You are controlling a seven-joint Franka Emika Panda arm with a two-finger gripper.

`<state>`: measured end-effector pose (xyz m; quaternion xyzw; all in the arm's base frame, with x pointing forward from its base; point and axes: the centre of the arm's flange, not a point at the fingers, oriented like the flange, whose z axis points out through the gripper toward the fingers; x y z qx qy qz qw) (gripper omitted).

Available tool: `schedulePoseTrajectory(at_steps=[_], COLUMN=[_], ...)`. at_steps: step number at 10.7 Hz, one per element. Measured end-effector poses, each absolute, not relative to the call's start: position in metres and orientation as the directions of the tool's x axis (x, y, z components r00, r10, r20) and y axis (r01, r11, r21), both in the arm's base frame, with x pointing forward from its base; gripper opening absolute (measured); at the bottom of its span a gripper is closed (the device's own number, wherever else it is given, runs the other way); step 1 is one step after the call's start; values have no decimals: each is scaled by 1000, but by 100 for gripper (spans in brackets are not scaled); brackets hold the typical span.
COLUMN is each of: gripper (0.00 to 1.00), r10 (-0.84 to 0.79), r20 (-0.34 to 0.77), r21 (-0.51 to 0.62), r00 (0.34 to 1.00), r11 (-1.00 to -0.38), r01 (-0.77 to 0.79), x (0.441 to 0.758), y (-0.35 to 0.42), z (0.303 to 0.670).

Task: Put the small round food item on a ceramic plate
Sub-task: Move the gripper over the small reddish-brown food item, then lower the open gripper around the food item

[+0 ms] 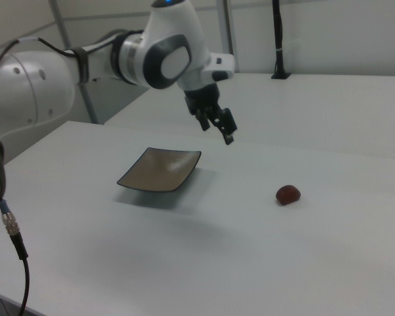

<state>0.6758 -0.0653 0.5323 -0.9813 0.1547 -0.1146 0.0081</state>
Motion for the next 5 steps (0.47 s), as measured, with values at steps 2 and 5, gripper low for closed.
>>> schedulePoseTrajectory(at_steps=[2, 5], gripper=[100, 100], r10=[-335, -370], r20=[272, 335], r21=[-58, -71], r00=[902, 866], r11=[-942, -927], r01=[-332, -368], x=[690, 711], y=[-82, -95], z=[515, 480])
